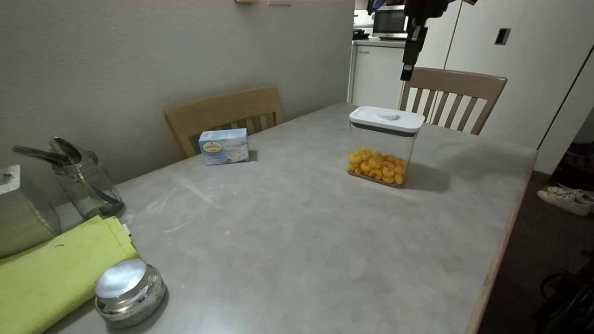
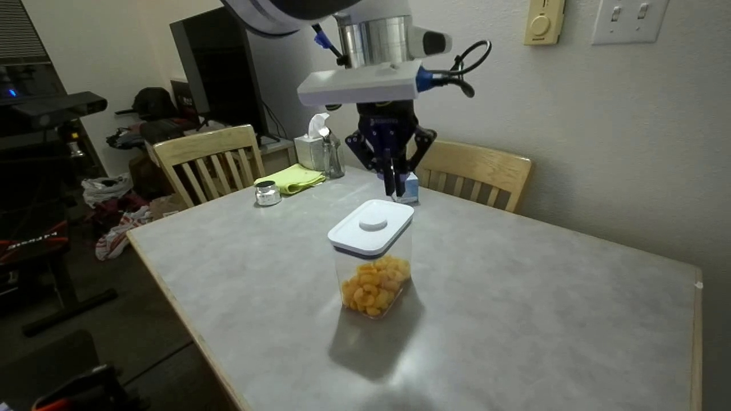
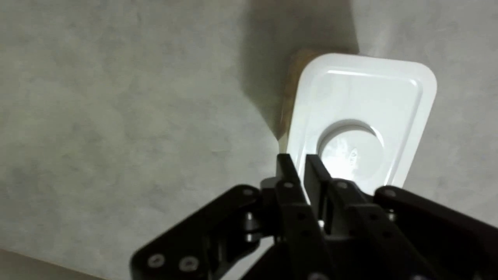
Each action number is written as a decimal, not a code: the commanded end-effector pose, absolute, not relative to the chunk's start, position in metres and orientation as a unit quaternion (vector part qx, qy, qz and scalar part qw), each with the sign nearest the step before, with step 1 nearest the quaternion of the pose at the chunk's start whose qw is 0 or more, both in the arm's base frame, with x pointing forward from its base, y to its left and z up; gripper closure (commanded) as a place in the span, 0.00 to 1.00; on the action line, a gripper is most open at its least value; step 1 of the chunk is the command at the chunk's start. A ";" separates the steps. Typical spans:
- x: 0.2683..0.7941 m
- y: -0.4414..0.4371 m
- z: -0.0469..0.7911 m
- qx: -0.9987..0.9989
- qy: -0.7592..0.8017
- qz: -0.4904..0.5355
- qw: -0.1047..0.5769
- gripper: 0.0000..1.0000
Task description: Remove the lid from the container and put it on the table
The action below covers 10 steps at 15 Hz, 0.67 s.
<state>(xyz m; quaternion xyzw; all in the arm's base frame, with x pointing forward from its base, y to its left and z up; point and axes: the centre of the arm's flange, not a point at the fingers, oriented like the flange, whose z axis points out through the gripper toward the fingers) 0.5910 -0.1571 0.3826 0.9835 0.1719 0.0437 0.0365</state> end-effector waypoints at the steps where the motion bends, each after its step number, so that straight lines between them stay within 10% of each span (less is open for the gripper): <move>1: 0.586 -0.152 0.397 0.981 0.178 0.059 0.052 0.78; 4: 0.590 -0.146 0.392 0.980 0.182 0.074 0.042 0.99; 5: 0.592 -0.144 0.388 0.979 0.183 0.077 0.037 0.74; 10: 0.596 -0.135 0.369 0.979 0.186 0.076 0.014 0.48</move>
